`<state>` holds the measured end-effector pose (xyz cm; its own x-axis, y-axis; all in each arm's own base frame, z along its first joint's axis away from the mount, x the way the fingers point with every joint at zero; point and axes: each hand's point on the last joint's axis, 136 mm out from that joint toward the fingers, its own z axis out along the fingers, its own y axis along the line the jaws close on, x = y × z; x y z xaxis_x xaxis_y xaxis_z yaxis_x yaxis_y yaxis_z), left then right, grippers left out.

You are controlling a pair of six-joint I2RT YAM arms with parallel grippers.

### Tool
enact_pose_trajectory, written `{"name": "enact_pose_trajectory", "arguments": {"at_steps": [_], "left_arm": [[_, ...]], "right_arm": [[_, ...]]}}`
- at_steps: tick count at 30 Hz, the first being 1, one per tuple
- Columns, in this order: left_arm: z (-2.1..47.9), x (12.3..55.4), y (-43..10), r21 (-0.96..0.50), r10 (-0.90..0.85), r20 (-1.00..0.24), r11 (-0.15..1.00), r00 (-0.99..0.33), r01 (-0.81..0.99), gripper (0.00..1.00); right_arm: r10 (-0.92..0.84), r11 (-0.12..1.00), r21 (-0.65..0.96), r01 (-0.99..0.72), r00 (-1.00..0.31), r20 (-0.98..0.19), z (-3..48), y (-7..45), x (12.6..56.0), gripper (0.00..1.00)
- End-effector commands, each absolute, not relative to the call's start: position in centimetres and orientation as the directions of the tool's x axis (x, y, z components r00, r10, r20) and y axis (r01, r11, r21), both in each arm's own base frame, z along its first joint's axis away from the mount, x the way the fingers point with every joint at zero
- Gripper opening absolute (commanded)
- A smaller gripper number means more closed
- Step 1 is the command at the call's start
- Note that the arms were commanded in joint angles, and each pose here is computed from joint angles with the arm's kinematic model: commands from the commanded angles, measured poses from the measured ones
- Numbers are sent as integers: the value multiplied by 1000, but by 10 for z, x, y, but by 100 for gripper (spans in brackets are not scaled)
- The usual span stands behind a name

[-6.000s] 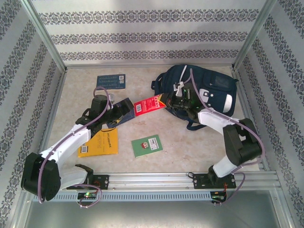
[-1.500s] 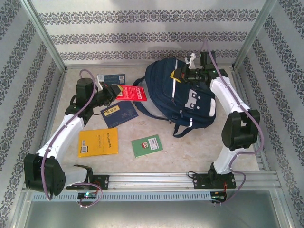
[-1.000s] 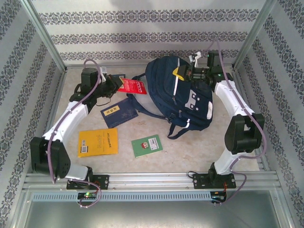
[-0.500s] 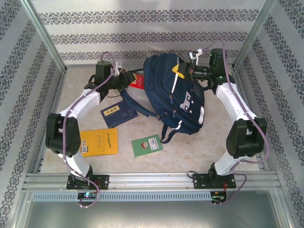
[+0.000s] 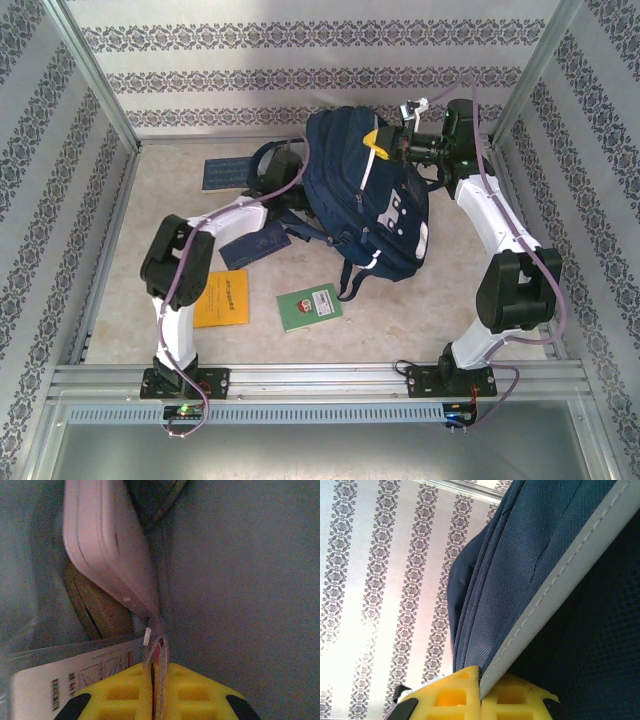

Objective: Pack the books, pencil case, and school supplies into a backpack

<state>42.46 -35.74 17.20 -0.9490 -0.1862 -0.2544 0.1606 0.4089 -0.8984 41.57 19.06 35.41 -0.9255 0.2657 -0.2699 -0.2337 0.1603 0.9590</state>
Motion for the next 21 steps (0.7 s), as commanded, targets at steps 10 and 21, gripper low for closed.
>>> {"name": "enact_pose_trajectory", "arguments": {"at_steps": [10, 21], "left_arm": [[179, 423, -390, -865, -177, -313, 460, -933, 203, 78], [215, 430, -338, -877, -257, -332, 438, -908, 197, 96]], "right_arm": [[268, 150, 883, -444, -842, -469, 400, 183, 406, 0], [320, 200, 880, -430, -821, -474, 389, 165, 412, 0]]}}
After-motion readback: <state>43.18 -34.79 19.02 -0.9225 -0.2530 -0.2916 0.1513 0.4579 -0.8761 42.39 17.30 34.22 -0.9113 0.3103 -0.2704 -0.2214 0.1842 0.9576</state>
